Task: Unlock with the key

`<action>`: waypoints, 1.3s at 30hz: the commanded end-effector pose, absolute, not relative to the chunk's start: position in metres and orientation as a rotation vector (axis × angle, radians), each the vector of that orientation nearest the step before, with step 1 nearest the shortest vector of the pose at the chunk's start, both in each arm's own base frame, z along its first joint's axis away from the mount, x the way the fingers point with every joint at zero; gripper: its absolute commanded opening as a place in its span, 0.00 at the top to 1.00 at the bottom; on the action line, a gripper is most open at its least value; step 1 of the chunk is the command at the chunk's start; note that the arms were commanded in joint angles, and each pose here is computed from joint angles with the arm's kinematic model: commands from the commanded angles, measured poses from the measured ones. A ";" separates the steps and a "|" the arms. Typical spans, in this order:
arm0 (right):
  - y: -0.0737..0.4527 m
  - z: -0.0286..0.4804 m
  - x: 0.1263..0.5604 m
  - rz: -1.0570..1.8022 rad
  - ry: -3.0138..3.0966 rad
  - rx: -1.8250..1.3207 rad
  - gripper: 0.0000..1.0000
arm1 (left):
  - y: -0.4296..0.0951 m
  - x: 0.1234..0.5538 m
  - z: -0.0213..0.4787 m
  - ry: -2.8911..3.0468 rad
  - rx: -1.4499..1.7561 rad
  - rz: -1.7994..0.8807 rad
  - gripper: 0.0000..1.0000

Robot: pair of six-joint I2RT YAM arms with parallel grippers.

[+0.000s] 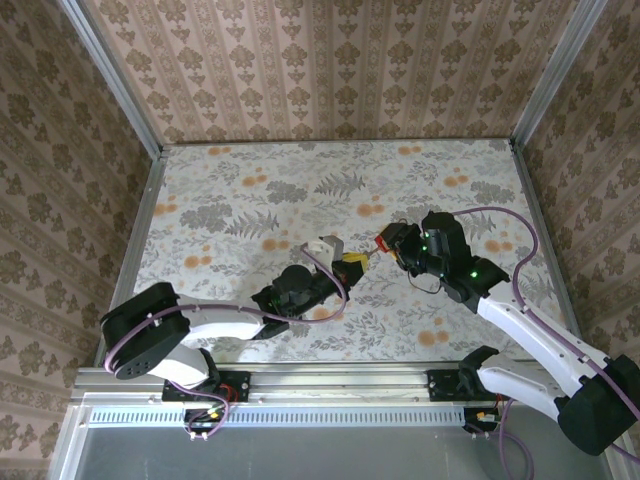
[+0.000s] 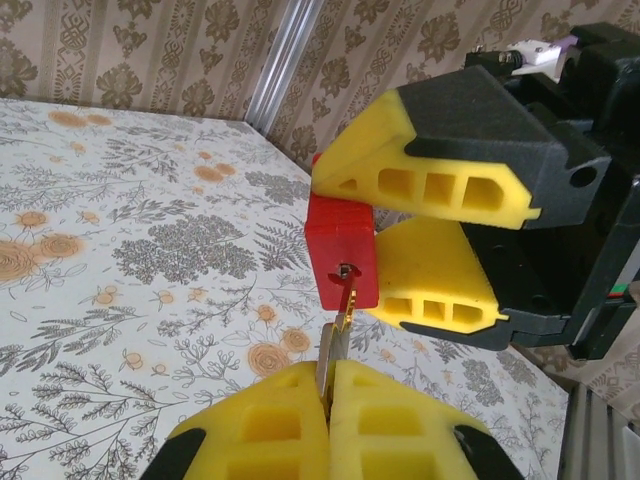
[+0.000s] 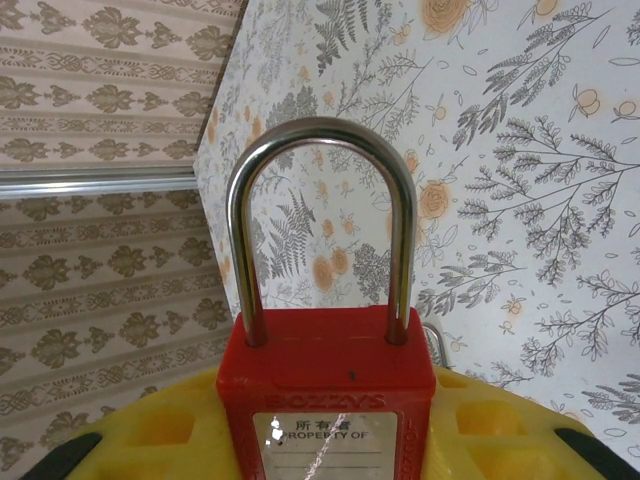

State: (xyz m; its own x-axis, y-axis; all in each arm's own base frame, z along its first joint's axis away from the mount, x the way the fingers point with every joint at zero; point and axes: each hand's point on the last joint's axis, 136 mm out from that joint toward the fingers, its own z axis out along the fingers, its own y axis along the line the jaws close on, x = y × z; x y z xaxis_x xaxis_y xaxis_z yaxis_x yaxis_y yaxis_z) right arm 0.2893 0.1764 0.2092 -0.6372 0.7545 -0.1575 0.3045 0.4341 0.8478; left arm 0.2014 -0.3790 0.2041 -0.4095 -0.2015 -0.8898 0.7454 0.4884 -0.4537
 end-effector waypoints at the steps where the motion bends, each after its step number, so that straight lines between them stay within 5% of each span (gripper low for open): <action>1: 0.178 0.216 0.293 1.148 2.114 0.884 0.93 | -0.379 0.202 0.202 1.667 0.467 -1.125 1.00; 39: 0.206 0.197 0.290 1.222 2.158 0.862 0.94 | -0.368 0.208 0.213 1.623 0.436 -1.087 1.00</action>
